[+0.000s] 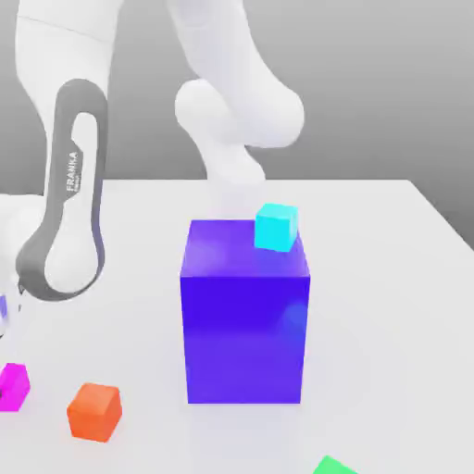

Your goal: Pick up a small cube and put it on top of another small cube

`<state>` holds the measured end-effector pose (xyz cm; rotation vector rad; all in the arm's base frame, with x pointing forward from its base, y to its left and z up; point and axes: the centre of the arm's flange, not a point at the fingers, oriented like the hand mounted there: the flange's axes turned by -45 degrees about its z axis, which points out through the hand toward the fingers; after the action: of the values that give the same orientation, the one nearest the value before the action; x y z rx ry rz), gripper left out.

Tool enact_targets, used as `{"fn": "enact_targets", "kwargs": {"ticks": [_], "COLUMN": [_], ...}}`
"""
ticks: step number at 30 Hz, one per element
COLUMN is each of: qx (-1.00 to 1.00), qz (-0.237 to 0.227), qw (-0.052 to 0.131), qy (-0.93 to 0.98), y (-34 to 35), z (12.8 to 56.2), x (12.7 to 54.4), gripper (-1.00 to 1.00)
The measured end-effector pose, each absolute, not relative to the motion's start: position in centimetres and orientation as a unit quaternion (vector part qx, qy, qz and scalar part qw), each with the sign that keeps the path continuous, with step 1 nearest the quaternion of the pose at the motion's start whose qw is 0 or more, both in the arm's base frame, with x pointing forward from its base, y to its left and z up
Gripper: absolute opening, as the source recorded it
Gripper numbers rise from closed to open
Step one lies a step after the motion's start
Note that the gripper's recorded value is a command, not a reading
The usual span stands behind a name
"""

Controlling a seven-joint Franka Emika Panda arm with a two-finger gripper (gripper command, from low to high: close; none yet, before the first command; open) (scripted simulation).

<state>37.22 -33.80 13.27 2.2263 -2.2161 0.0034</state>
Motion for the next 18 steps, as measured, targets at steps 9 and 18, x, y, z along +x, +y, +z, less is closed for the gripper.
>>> {"fn": "enact_targets", "kwargs": {"ticks": [9,18], "qx": [0.826,0.966], "qz": [-0.004,-0.002], "qw": [-0.004,-0.004], "qy": [-0.564,-0.26], "y": [-24.0,-1.7], "z": [20.1,22.6], "x": [45.4,52.7], "gripper": [-1.0,-1.0]}}
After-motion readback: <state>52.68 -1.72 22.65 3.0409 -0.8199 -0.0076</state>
